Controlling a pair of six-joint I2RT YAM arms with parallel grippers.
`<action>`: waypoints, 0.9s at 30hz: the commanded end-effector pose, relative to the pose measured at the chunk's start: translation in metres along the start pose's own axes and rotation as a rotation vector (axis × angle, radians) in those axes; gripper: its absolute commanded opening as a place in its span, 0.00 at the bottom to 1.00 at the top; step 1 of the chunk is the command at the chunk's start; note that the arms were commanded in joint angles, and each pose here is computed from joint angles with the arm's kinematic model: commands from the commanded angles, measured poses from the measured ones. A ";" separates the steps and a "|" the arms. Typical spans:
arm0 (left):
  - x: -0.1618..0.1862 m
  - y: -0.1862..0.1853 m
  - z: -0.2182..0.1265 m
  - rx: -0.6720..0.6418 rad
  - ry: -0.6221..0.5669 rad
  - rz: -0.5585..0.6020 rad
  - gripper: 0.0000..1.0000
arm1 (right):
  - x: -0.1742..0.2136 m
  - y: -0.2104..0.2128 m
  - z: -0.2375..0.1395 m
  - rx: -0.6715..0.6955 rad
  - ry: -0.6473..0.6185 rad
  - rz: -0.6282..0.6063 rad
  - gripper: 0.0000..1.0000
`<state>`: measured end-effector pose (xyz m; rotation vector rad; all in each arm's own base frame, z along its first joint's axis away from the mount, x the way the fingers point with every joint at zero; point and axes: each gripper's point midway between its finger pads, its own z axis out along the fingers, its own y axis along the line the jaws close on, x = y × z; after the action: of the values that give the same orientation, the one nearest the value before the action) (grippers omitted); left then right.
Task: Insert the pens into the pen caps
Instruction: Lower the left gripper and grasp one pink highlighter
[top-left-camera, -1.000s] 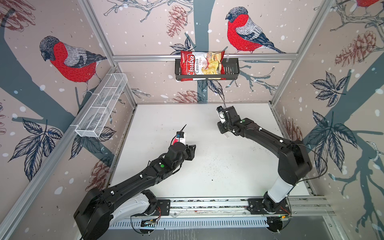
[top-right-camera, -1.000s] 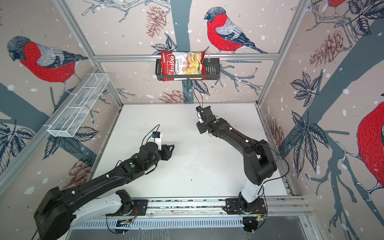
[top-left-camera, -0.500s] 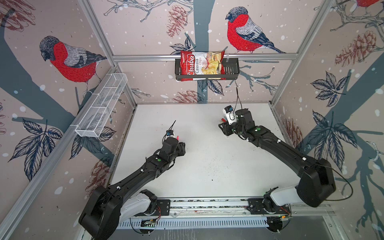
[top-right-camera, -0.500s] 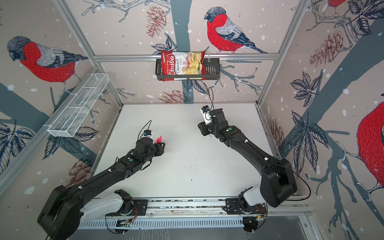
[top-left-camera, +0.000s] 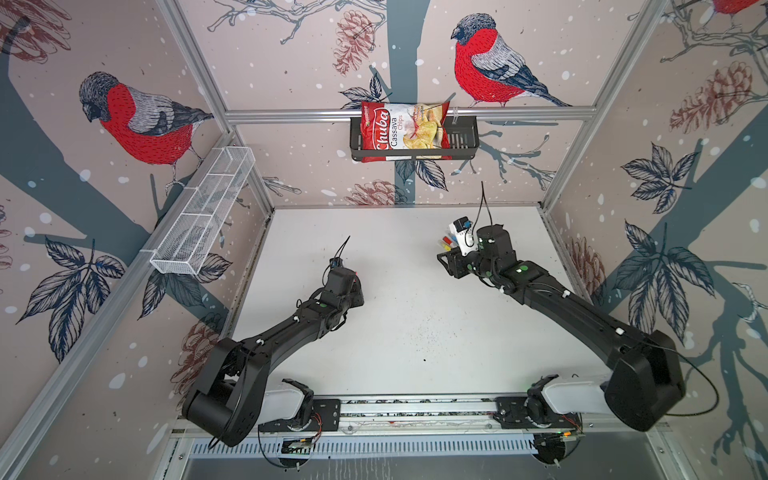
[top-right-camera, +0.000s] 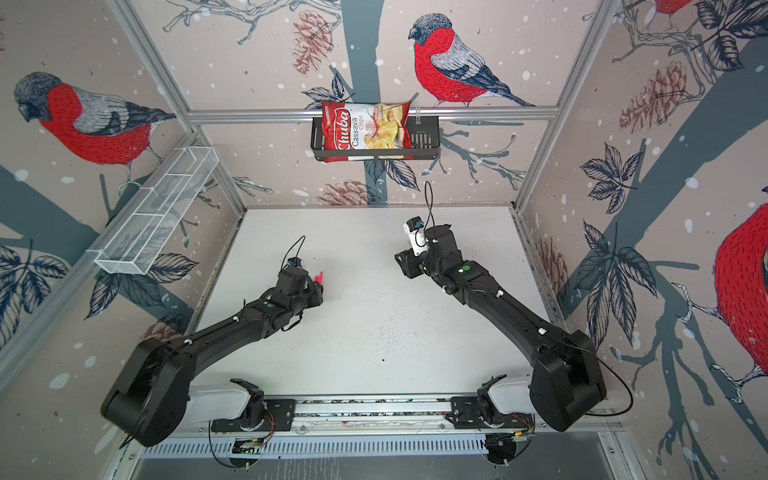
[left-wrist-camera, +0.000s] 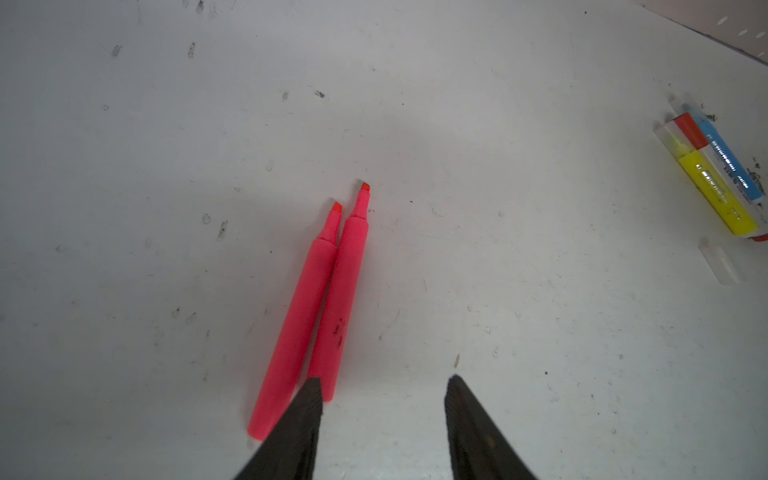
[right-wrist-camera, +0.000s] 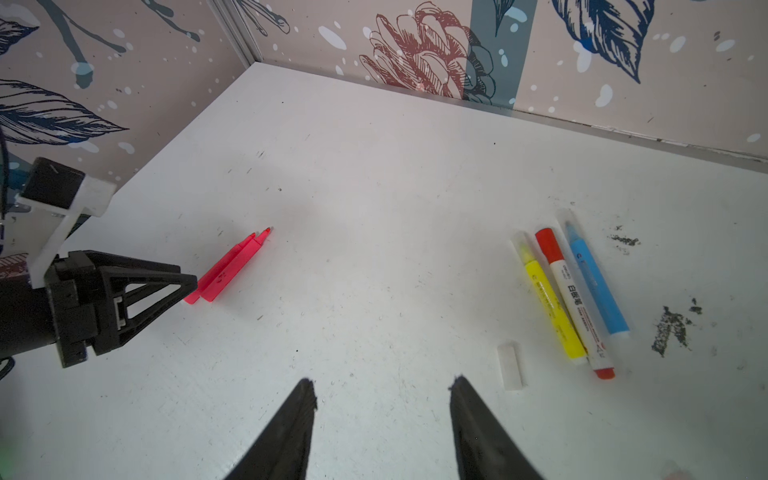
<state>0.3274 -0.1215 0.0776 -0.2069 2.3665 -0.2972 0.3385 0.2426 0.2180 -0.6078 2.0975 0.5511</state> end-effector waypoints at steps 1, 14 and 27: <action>-0.002 0.002 0.006 -0.020 -0.001 0.024 0.49 | -0.006 0.000 -0.004 -0.009 -0.043 0.034 0.57; 0.001 0.003 0.015 -0.028 0.028 0.040 0.48 | 0.021 -0.047 -0.008 0.103 -0.008 0.195 0.57; 0.008 0.005 0.024 -0.059 0.081 0.044 0.46 | 0.035 -0.049 -0.007 0.094 0.007 0.217 0.57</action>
<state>0.3365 -0.1241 0.0523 -0.1787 2.4585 -0.2369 0.3436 0.1907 0.1775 -0.3415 2.2277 0.5436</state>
